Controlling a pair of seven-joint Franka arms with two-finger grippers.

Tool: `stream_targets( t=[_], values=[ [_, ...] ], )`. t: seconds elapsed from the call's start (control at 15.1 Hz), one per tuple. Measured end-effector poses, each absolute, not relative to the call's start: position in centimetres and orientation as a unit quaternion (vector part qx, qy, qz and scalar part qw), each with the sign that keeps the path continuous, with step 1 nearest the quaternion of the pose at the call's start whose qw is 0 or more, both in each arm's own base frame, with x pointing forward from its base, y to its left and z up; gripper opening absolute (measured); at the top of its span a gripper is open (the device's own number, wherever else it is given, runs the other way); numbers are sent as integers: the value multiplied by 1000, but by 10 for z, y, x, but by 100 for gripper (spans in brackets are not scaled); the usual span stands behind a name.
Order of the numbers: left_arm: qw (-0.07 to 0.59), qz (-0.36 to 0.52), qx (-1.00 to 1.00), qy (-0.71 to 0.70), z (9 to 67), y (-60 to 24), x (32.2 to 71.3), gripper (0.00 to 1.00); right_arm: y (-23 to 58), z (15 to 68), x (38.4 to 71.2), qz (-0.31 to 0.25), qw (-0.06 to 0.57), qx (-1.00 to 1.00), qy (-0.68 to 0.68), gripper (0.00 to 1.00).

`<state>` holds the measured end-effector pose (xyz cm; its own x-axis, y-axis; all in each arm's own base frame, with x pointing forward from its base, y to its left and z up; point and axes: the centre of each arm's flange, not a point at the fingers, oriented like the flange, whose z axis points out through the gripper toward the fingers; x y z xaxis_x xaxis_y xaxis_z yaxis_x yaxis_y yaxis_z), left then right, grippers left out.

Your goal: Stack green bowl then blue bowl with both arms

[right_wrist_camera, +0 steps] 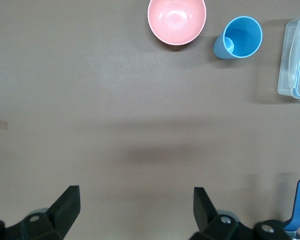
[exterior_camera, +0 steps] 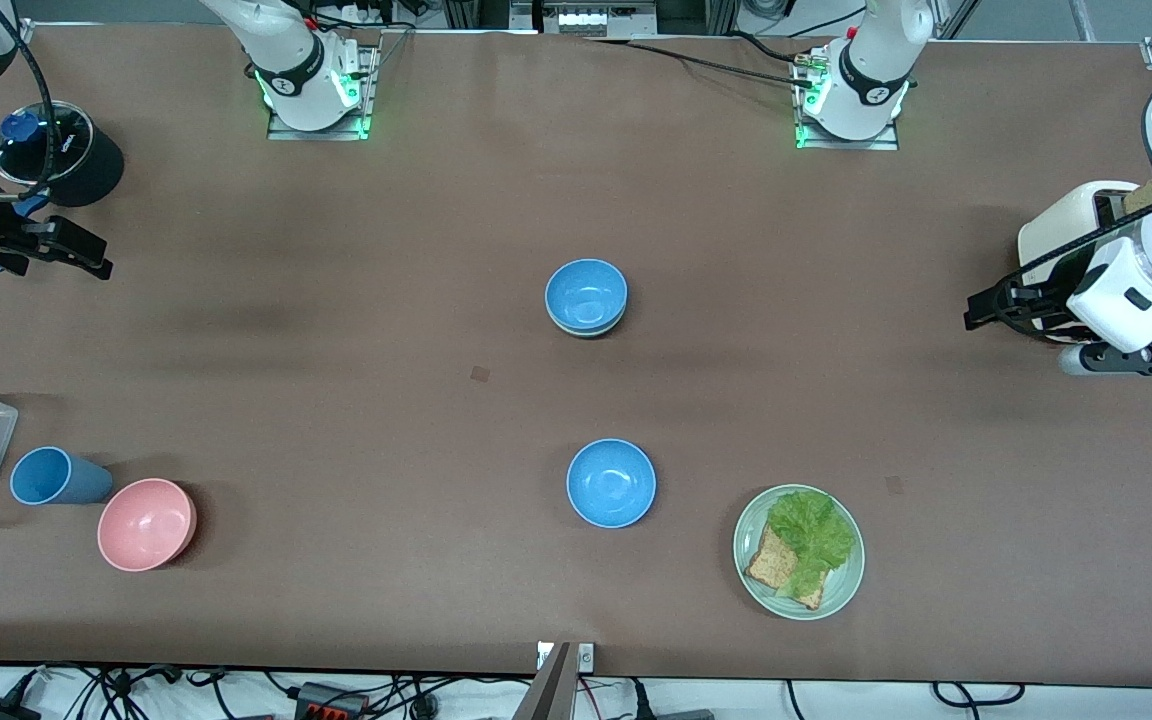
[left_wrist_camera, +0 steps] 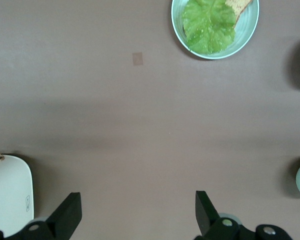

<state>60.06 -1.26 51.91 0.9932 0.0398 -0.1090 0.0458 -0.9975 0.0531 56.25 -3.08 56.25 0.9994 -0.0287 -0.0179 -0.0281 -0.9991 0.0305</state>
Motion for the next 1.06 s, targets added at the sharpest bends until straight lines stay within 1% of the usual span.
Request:
stream_targets(
  t=[0.27, 1.06],
  values=[
    [0, -77, 997, 3, 523, -24, 591, 100, -31, 562, 562, -9, 15, 1000, -14, 100],
    [0, -73, 997, -16, 526, -29, 592, 100, -30, 561, 562, -11, 15, 1000, -14, 100]
  ],
)
